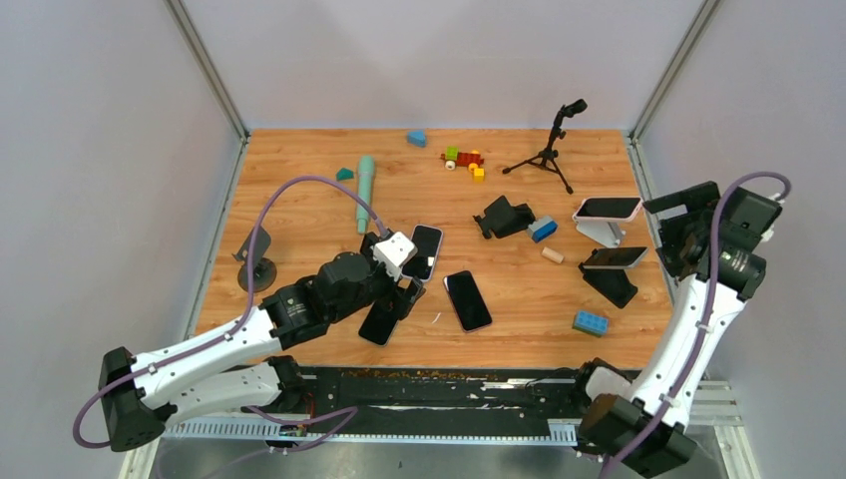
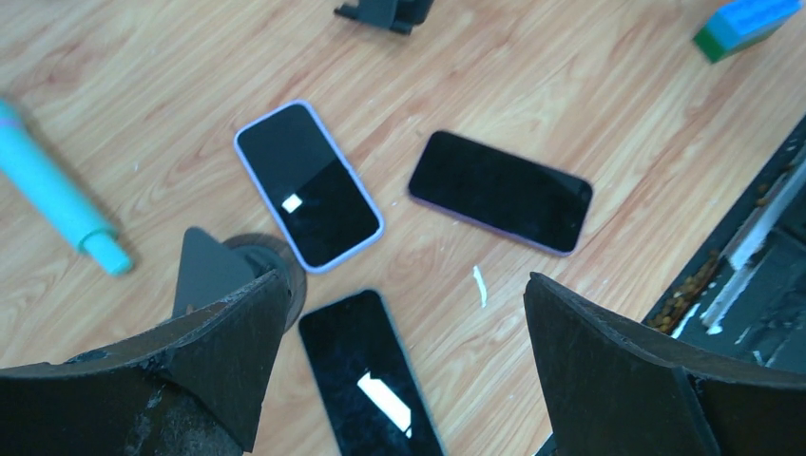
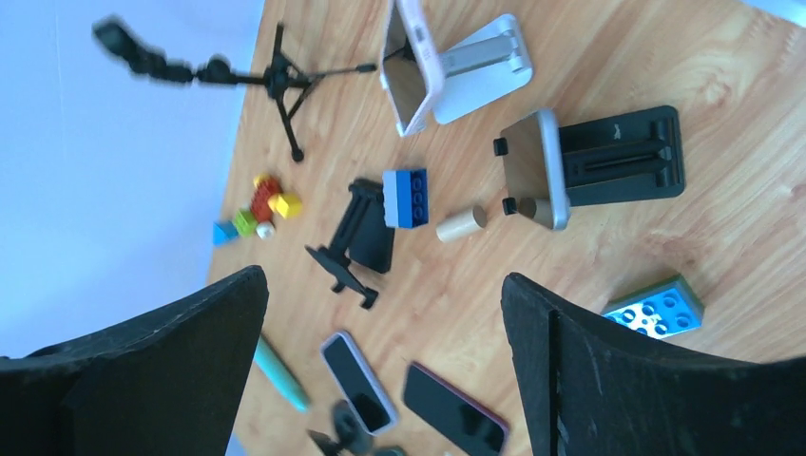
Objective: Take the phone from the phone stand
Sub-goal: Move the phone stand with the phone to the center of the board.
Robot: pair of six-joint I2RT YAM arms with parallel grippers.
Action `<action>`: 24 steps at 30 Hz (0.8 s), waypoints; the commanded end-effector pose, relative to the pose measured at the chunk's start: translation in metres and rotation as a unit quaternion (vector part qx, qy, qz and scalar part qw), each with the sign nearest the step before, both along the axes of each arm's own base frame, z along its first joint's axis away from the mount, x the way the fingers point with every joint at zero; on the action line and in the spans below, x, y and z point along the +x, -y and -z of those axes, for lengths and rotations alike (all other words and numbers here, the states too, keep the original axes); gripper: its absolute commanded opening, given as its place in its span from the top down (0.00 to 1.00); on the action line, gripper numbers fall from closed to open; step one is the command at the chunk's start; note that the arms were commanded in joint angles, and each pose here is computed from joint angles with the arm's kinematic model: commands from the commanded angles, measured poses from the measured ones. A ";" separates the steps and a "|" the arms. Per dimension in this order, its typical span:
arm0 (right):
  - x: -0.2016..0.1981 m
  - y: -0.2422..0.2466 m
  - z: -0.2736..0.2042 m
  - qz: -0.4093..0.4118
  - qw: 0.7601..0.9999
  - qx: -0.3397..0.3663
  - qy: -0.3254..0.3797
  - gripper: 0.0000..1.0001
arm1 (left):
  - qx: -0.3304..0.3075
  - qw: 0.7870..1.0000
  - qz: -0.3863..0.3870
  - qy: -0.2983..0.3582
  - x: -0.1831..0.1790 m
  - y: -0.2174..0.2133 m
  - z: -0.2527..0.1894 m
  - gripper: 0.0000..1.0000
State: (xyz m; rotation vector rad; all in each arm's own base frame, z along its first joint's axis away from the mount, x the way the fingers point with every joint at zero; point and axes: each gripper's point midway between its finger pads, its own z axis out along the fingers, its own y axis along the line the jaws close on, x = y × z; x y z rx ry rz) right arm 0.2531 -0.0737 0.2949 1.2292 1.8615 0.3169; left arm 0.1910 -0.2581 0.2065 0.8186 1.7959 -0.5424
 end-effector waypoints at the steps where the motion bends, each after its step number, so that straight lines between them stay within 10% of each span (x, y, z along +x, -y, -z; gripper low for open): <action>1: 0.012 0.026 -0.014 0.073 0.991 0.091 0.064 0.06 | 0.027 0.999 -0.031 0.007 0.004 -0.019 -0.003 0.00; 11: -0.014 0.071 0.062 0.277 0.939 0.198 -0.040 0.04 | 0.036 0.999 -0.030 -0.003 0.002 -0.019 0.008 0.00; 24: -0.031 0.082 0.146 0.335 0.888 0.308 -0.068 0.06 | 0.066 0.997 -0.016 -0.025 0.002 -0.011 0.029 0.00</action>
